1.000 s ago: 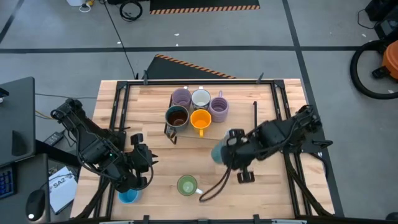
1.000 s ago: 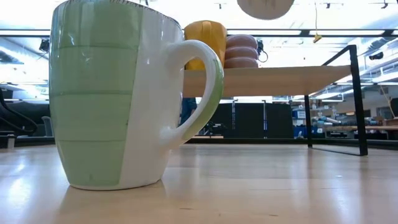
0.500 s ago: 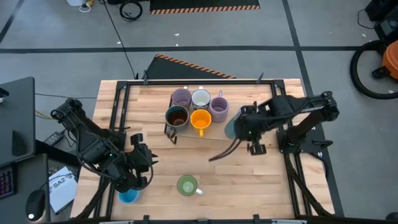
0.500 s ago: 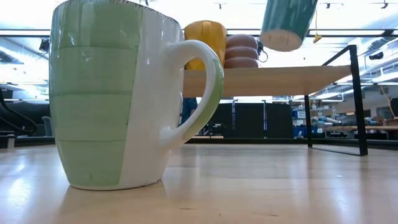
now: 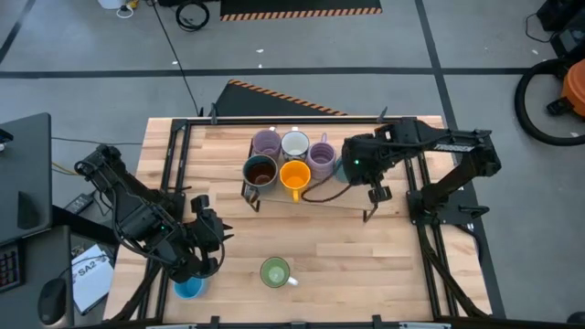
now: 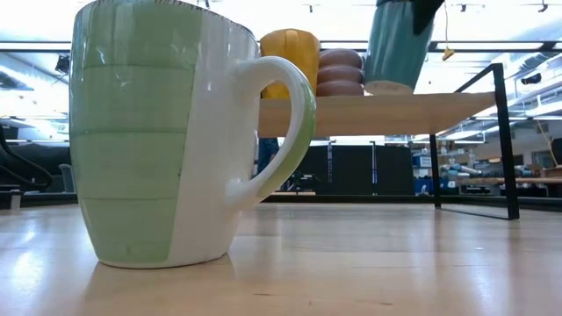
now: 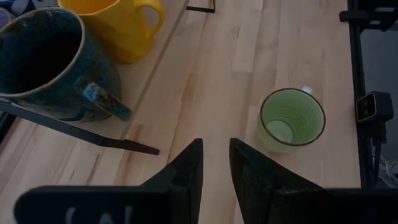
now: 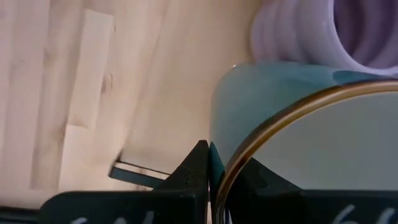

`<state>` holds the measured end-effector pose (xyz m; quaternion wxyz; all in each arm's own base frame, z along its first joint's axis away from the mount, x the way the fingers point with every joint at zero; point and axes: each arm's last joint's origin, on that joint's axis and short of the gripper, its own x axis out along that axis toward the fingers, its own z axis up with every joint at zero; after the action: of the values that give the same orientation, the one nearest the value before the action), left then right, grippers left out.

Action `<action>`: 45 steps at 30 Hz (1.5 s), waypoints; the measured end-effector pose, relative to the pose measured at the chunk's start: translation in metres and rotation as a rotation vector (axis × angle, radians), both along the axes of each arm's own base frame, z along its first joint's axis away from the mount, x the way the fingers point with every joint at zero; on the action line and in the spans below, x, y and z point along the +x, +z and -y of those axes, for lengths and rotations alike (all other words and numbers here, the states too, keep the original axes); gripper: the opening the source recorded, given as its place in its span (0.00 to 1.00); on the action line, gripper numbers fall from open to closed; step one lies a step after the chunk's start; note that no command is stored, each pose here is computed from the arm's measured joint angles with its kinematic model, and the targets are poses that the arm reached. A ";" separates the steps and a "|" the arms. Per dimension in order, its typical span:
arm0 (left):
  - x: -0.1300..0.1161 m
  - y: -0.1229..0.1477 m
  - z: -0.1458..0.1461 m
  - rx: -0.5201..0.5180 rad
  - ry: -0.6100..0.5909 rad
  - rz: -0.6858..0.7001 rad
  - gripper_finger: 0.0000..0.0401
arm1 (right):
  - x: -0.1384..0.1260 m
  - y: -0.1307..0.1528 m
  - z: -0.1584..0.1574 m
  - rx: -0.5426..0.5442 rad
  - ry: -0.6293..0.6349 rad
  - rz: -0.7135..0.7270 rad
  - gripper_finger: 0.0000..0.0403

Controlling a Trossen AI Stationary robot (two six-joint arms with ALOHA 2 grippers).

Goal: Place coffee mugs
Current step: Put the blue mug on the shelf

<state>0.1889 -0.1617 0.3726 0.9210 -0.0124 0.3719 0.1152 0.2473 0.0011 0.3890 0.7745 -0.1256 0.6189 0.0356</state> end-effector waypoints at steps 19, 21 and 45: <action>0.000 0.000 0.000 -0.031 0.031 0.009 0.21 | 0.000 -0.011 0.028 0.034 0.084 -0.046 0.08; 0.000 0.000 0.000 -0.031 0.031 0.009 0.21 | 0.000 -0.014 0.028 0.029 0.086 -0.060 0.08; 0.000 0.000 0.000 -0.026 0.026 0.007 0.21 | -0.009 -0.017 0.037 -0.027 0.090 -0.088 0.09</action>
<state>0.1889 -0.1616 0.3725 0.9204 -0.0296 0.3701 0.1223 0.2385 -0.0355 0.3715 0.7424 -0.1621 0.6466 0.0673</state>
